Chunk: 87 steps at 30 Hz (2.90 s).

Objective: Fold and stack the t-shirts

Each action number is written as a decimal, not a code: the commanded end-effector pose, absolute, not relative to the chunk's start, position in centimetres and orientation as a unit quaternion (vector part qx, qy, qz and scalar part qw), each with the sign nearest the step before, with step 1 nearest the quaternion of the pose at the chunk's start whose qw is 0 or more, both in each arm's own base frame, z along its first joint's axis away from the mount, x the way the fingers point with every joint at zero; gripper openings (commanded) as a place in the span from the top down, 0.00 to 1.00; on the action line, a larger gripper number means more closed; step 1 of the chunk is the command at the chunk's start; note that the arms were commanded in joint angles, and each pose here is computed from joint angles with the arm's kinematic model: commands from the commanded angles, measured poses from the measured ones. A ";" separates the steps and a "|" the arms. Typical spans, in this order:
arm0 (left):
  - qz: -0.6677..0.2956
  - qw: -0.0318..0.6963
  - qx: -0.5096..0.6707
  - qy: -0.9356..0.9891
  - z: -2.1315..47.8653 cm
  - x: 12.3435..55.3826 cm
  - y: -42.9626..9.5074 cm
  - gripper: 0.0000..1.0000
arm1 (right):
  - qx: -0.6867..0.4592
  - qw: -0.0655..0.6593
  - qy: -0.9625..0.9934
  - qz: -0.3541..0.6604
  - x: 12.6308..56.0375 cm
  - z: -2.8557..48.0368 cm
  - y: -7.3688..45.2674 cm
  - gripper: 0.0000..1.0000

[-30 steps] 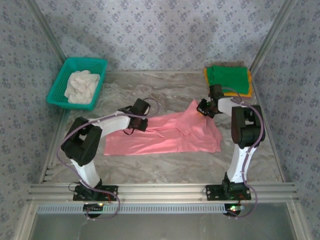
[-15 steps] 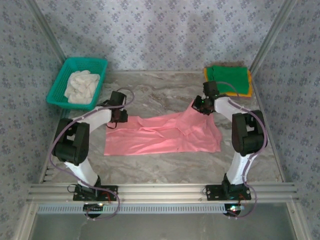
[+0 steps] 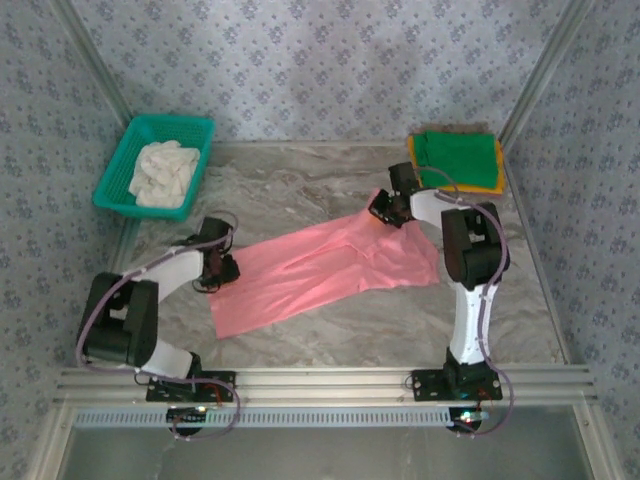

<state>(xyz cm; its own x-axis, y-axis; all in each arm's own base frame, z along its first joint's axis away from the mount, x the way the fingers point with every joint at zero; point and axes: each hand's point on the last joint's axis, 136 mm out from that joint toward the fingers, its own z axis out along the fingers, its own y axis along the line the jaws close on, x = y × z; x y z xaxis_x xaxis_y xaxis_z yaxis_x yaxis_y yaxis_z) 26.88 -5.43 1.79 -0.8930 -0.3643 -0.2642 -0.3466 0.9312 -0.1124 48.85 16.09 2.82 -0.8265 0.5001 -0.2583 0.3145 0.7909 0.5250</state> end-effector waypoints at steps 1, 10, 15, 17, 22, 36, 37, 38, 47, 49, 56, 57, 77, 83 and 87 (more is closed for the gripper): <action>-0.033 0.062 -0.244 0.967 0.3 20.4 -4.9 0.73 | 0.210 0.200 0.919 0.267 51.8 2.1 18.9 1.00; -0.074 0.125 -0.190 0.971 4.6 20.8 -8.2 0.72 | 0.123 0.249 0.889 0.364 58.2 9.6 25.2 1.00; -0.084 0.216 -0.183 0.955 11.4 23.0 -6.7 0.72 | 0.112 0.263 0.897 0.338 55.7 14.0 23.0 0.99; -0.106 0.241 -0.174 0.949 12.8 24.4 -7.1 0.68 | 0.124 0.267 0.904 0.310 54.0 14.2 21.4 0.99; -0.090 0.216 -0.123 0.964 10.6 28.0 -8.4 0.71 | 0.146 0.247 0.919 0.270 51.7 11.3 18.6 0.98; -0.081 0.153 -0.166 0.971 3.1 28.0 -7.8 0.74 | 0.173 0.178 0.935 0.253 50.0 5.3 17.8 0.88; -0.082 0.148 -0.169 0.971 2.6 27.6 -7.9 0.74 | 0.171 0.181 0.935 0.253 50.2 5.4 17.6 0.87; -0.082 0.144 -0.171 0.971 2.3 27.2 -7.8 0.74 | 0.172 0.182 0.935 0.252 50.3 5.5 17.4 0.86; -0.064 0.120 -0.180 0.974 0.0 25.6 -7.3 0.75 | 0.195 0.146 0.932 0.269 49.1 4.0 17.0 0.74; -0.062 0.116 -0.184 0.974 -0.3 25.4 -7.2 0.74 | 0.196 0.146 0.932 0.267 48.8 3.9 16.9 0.73; -0.059 0.114 -0.183 0.975 -0.3 25.4 -7.1 0.75 | 0.184 0.146 0.932 0.276 49.2 3.1 17.6 0.71; -0.059 0.115 -0.184 0.974 -0.3 25.5 -7.1 0.75 | 0.184 0.150 0.932 0.276 49.4 3.1 17.6 0.71; -0.058 0.110 -0.179 0.976 -0.4 25.4 -7.2 0.74 | 0.175 0.175 0.931 0.270 51.8 4.3 17.8 0.73; -0.057 0.111 -0.179 0.976 -0.3 25.4 -7.1 0.74 | 0.172 0.176 0.937 0.247 52.3 4.0 17.3 0.72; -0.058 0.113 -0.179 0.976 -0.3 25.5 -7.1 0.74 | 0.177 0.167 0.941 0.236 52.2 3.4 16.8 0.71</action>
<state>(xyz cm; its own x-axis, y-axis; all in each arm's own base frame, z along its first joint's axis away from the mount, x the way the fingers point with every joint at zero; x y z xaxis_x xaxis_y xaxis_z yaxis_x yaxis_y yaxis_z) 27.61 -7.64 1.76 -0.8858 -0.3736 -0.2755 -0.3222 0.9221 -0.2144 52.52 17.44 4.32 -0.8739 0.4220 -0.2415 0.2352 0.8016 0.5496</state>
